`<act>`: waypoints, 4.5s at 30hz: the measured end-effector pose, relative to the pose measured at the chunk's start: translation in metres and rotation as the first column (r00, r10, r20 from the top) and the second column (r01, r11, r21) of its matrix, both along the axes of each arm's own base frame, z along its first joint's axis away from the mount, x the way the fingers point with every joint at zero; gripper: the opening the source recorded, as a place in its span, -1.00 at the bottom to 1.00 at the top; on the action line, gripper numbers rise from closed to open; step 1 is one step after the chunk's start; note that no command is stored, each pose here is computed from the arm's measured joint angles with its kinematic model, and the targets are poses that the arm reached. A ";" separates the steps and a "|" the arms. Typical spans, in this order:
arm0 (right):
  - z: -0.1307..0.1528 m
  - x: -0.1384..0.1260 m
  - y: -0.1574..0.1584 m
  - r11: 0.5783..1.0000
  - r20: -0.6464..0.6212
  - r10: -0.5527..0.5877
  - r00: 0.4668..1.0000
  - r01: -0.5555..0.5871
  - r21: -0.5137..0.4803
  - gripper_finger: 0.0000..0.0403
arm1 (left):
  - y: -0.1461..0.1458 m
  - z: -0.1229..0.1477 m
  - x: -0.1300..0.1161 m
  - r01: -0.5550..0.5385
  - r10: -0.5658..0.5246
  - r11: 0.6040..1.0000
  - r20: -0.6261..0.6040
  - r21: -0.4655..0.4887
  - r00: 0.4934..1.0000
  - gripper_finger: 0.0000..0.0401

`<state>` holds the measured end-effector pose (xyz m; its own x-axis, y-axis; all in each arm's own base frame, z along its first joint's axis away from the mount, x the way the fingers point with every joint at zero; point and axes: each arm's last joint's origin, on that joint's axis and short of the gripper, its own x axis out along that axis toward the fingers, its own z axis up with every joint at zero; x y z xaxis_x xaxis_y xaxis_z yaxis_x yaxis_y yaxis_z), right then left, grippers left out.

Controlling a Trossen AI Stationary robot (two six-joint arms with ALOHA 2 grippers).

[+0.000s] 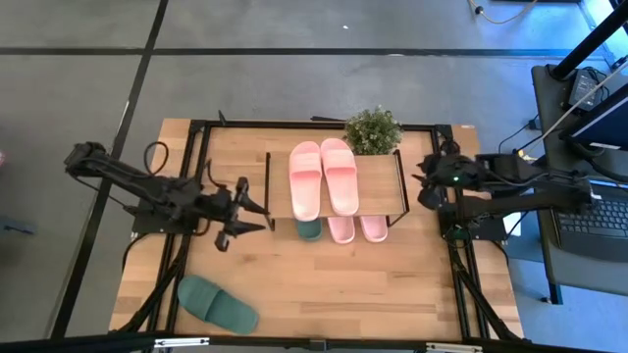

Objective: Pick and place slides into the shelf
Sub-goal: Adjust the shelf, then put the green slide under the shelf

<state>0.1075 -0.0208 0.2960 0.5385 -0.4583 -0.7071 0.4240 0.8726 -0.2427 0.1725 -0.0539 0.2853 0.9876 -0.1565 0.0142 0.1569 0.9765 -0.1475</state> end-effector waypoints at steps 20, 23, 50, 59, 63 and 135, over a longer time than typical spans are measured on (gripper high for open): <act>-0.037 0.066 -0.003 0.991 -0.200 -0.006 0.980 0.033 0.131 -0.22 | 0.007 -0.015 -0.019 -0.001 0.002 1.000 -0.059 0.019 0.998 -0.15; -0.038 0.072 -0.004 0.991 -0.168 -0.002 0.986 0.024 0.129 -0.22 | 0.007 -0.016 -0.019 -0.001 0.002 1.000 -0.063 0.020 0.998 -0.15; 0.000 0.084 -0.005 0.996 -0.053 0.037 0.998 -0.032 0.089 -0.22 | 0.008 -0.010 -0.024 -0.002 0.001 1.000 -0.023 0.000 1.000 -0.15; 0.052 0.051 0.008 0.988 0.118 0.152 0.981 -0.155 0.016 -0.22 | 0.007 -0.005 -0.027 0.038 -0.039 0.998 0.034 0.042 0.999 -0.15; 0.047 0.025 0.013 0.982 0.235 0.185 0.954 -0.189 -0.003 -0.22 | -0.006 0.006 -0.027 0.145 -0.148 0.985 0.035 0.090 0.988 -0.15; -0.005 0.059 0.015 0.970 0.248 0.244 0.938 -0.235 -0.066 -0.22 | -0.228 -0.115 0.055 -0.633 0.213 0.377 -0.728 0.676 -0.652 -0.15</act>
<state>0.1669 -0.0062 0.2910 0.7938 -0.3153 -0.5201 0.2544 0.9489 -0.1870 0.2270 -0.2817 0.1706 -0.5386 0.1639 -0.8265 -0.7819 0.2681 0.5628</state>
